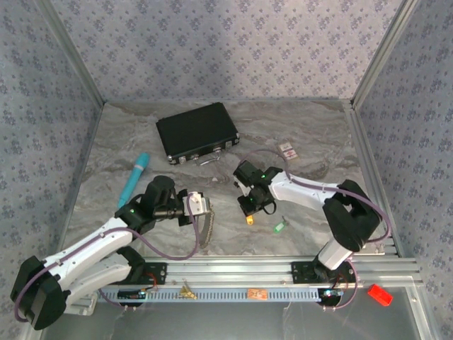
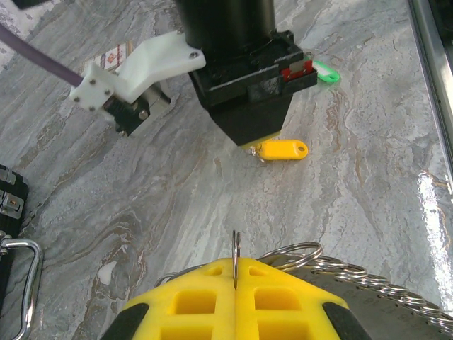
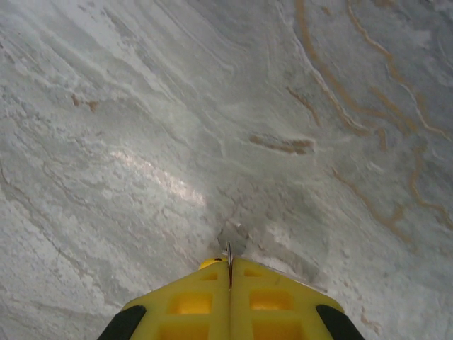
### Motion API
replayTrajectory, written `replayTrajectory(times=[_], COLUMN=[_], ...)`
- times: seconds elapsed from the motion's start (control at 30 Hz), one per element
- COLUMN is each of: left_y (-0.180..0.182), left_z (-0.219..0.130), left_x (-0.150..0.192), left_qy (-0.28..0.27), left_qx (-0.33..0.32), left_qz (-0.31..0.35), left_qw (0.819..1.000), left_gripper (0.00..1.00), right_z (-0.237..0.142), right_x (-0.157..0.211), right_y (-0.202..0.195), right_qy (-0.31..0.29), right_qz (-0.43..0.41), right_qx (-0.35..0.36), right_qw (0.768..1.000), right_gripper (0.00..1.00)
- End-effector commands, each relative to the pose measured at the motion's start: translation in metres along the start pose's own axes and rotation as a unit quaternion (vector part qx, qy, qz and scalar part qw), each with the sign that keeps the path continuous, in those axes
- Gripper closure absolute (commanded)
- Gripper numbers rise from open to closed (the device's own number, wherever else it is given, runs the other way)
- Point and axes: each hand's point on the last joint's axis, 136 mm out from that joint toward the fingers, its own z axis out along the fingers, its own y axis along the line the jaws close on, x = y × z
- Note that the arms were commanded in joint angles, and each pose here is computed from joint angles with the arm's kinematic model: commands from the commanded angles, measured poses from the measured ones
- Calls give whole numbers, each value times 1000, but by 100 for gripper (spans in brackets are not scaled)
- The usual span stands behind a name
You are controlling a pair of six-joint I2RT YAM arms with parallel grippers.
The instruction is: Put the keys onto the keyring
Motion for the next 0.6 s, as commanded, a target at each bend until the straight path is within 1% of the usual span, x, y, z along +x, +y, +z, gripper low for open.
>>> replayTrajectory(times=[0.0,0.13,0.2,0.3,0.57], left_y=[5,5,4,5,4], left_z=[-1,-1,0,0,0], left_x=[-13,-13,-12,-12,-11], left_qy=[-19,-18,-17,-17,-16], left_qx=[-5,-5,-4,-4,-2], left_qz=[7,8,7,7,7], left_qw=[1000,1000,1000,1000,1000], left_gripper=[100,100,100,100,100], right_z=[5,9,11,13,15], right_x=[-6,-9,-9,-10,-11], right_y=[1,2,2,2,-1], right_qy=[7,10,12,14,17], right_qz=[-2,4,5,7,11], right_qx=[-8,-11,-12,-15,-8], right_qw=[1000,1000,1000,1000,1000], right_gripper=[100,100,90,82,82])
